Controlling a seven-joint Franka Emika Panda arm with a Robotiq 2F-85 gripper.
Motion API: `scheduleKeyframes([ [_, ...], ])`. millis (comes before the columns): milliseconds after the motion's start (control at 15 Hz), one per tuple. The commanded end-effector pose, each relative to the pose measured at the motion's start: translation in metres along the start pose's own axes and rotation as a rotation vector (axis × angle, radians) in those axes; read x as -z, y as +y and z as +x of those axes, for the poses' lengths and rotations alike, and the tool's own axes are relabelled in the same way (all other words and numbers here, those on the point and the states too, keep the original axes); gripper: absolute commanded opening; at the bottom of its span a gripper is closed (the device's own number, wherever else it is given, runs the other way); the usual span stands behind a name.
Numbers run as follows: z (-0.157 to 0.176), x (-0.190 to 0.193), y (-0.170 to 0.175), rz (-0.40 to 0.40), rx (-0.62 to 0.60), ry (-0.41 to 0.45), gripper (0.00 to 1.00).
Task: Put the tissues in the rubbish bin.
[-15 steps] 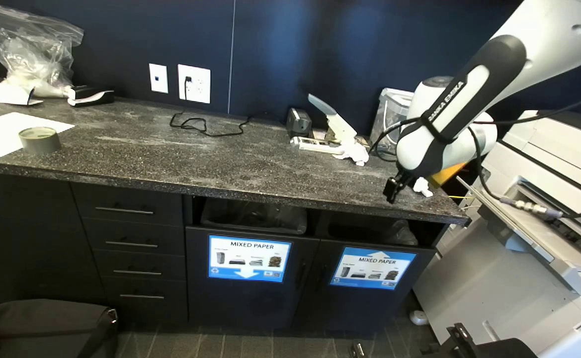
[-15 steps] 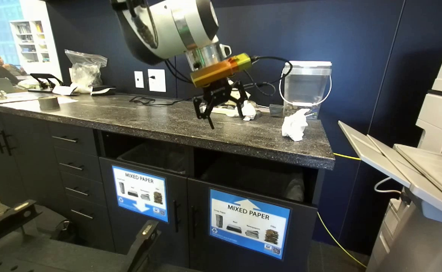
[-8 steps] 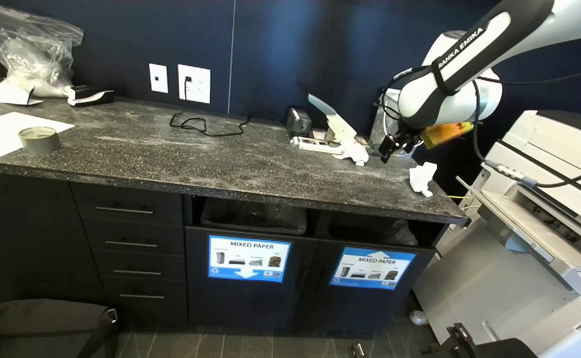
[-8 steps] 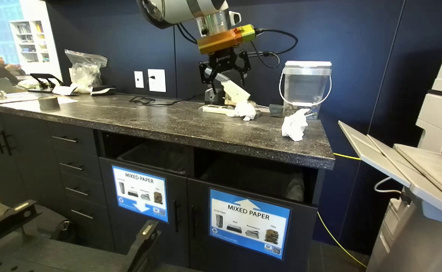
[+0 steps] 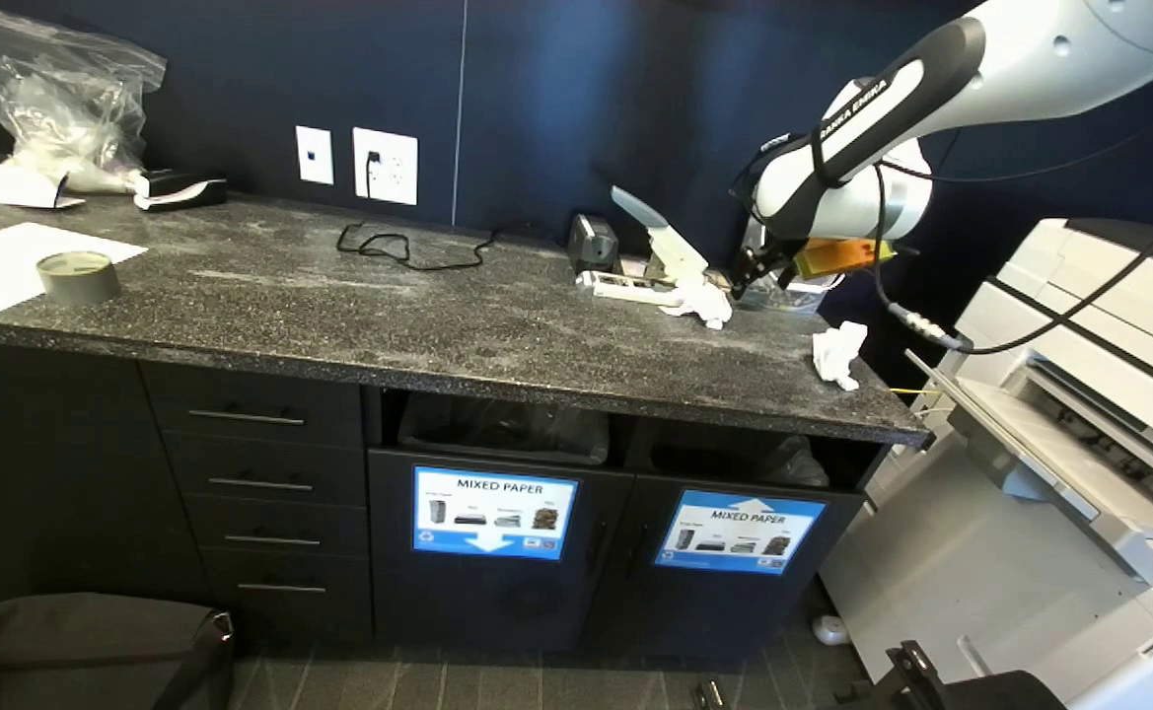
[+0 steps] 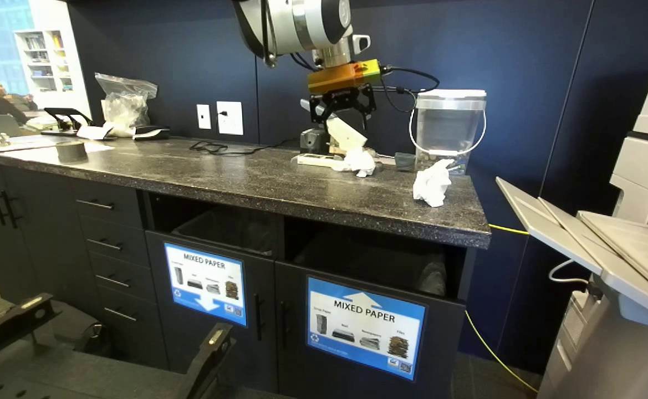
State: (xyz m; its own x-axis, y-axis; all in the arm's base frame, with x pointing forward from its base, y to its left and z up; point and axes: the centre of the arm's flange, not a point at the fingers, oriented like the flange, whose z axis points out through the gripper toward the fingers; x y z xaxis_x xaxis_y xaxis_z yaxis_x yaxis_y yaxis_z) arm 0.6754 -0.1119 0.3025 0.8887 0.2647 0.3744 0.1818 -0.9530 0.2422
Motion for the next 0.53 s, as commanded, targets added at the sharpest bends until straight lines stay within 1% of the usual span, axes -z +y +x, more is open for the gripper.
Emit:
scheduleKeyframes([
  [0, 0.044, -0.032, 0.023, -0.008, -0.029, 0.060, 1.00],
  [267, 0.064, -0.061, 0.037, -0.010, -0.033, 0.098, 1.00],
  [467, 0.075, -0.088, 0.043, 0.018, -0.040, 0.121, 1.00],
])
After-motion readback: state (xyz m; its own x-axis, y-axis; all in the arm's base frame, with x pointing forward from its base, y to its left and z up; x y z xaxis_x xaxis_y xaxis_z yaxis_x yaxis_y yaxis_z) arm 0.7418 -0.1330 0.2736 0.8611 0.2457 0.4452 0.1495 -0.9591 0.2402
